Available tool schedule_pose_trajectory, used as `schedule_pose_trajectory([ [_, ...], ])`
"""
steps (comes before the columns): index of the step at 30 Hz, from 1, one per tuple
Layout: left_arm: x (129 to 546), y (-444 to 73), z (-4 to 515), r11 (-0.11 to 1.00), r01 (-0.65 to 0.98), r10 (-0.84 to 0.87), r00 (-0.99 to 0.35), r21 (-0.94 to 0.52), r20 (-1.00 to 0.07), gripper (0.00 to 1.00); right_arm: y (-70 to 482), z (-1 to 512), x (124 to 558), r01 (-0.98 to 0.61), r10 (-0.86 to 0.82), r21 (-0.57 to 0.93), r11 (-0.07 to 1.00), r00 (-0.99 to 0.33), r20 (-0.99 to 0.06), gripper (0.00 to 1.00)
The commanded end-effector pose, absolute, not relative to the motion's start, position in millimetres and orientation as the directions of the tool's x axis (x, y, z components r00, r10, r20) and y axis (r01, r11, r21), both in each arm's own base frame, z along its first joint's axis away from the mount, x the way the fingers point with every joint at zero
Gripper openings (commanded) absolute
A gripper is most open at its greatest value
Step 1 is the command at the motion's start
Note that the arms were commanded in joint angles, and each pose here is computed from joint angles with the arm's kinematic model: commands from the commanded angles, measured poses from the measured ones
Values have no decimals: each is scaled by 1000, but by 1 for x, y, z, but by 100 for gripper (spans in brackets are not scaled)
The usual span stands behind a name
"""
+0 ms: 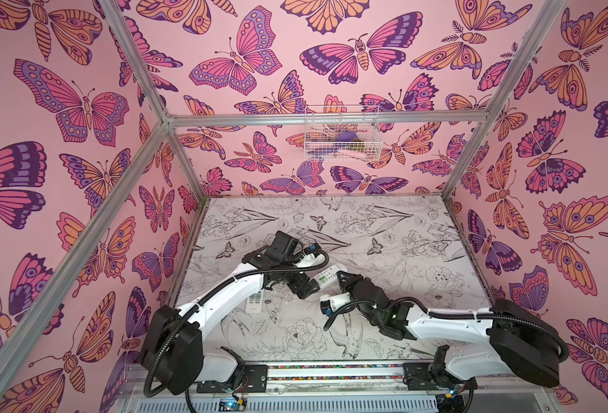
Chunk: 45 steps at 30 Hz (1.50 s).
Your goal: Unload the batteries from the remote control
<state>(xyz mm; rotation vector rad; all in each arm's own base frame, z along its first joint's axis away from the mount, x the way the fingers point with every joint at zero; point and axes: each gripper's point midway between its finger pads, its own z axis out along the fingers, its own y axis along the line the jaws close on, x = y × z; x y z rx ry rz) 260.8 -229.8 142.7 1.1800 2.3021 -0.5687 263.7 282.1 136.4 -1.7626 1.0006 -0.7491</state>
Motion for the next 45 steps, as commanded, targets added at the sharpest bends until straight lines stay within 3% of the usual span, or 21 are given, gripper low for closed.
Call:
schedule_pose_trajectory([
  [1,270,-211,151,571,818,648,-499,-67,-576,91,285,136,266,-354,-889,-920,-166,457,-15,2],
  [10,295,-188,184,652,758,612,-510,21,-604,92,278,115,269,-481,-920,-870,-108,381,-97,0],
  [15,297,-180,179,661,750,611,-522,21,-595,93,277,120,265,-661,-897,-749,34,310,-314,0],
  [20,301,-165,193,703,711,553,-562,-18,-615,95,272,140,264,-840,-792,-480,253,105,-601,0],
  [25,294,-167,205,662,747,557,-539,-54,-631,99,272,150,265,-896,-671,-275,349,-35,-741,0],
  [33,283,-177,230,603,788,545,-520,-124,-658,100,288,156,255,-941,-521,-10,337,-178,-835,0],
  [45,262,-199,233,463,858,549,-476,-224,-687,100,321,156,234,-971,-442,196,138,-237,-865,0],
])
